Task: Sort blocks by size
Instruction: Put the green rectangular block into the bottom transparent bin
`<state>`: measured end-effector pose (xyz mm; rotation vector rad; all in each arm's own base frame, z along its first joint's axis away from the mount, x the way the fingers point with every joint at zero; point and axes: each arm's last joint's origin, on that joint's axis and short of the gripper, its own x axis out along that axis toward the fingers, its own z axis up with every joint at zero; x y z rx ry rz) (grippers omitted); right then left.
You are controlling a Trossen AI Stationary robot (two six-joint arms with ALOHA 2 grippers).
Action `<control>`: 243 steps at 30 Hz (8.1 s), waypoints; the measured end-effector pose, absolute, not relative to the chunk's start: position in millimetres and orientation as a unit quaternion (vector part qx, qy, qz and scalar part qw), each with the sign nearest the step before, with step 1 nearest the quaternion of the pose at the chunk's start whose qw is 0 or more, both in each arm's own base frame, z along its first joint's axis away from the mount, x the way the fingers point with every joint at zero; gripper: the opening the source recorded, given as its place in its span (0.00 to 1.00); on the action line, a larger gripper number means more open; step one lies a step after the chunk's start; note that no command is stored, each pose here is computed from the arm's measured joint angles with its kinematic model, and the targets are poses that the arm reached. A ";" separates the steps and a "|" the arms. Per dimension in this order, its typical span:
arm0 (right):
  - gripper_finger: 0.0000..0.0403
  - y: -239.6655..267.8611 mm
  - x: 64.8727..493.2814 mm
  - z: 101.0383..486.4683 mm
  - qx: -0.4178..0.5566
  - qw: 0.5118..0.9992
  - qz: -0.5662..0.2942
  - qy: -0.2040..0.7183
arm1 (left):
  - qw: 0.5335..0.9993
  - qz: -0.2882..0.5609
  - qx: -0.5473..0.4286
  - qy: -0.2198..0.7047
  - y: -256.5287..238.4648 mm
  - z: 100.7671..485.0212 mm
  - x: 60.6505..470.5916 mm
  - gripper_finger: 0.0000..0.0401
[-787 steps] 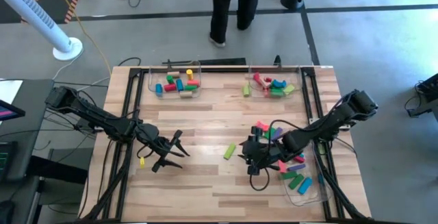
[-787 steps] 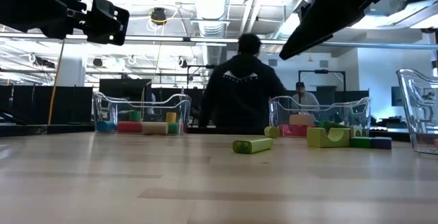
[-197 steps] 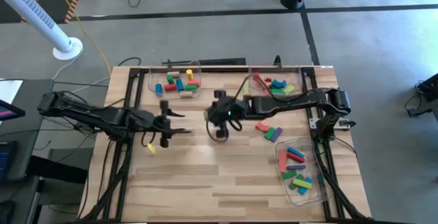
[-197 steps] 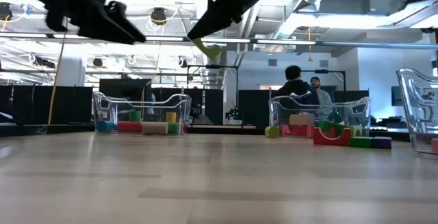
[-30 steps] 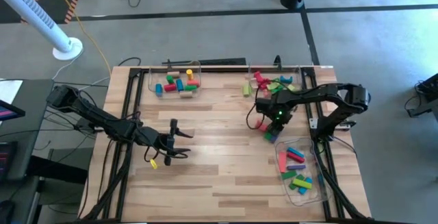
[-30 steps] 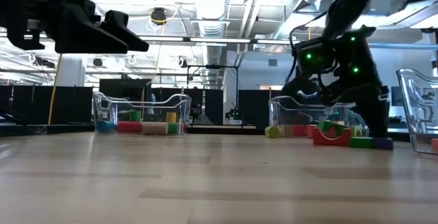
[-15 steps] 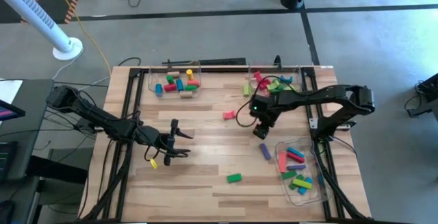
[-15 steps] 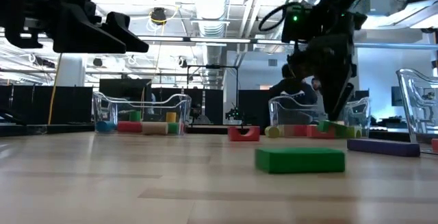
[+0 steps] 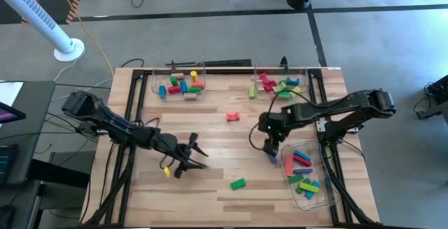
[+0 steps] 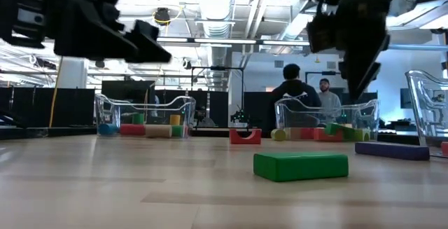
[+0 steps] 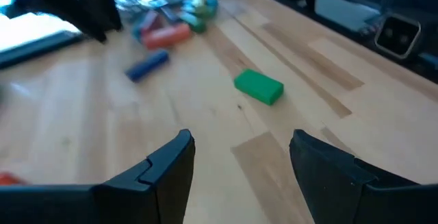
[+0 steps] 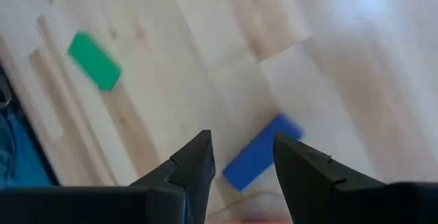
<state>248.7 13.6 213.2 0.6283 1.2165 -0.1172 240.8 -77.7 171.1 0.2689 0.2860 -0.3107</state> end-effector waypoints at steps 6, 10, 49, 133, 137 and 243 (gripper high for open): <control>0.45 37.3 248.5 214.9 0.284 0.780 -0.051 0.556 | 0.963 -0.167 0.104 0.184 -99.7 154.4 281.0 0.57; 0.45 55.3 246.0 215.0 0.270 0.785 -0.052 0.555 | 0.960 -0.173 0.081 0.207 -116.8 148.5 305.0 0.57; 0.45 131.6 220.7 218.0 0.154 0.853 -0.050 0.496 | 0.951 0.084 -0.005 0.296 -216.6 105.2 394.6 0.53; 0.39 95.2 340.0 204.4 -0.452 0.872 -0.062 0.175 | 0.959 -0.230 -0.006 0.163 39.9 222.6 312.7 0.30; 0.34 97.1 339.4 205.0 -0.452 0.873 -0.063 0.173 | 0.959 -0.230 -0.013 0.165 39.3 222.5 312.7 0.30; 0.26 228.6 133.7 224.6 0.158 0.695 -0.337 0.615 | 0.956 0.059 0.065 0.280 93.6 150.5 332.1 0.64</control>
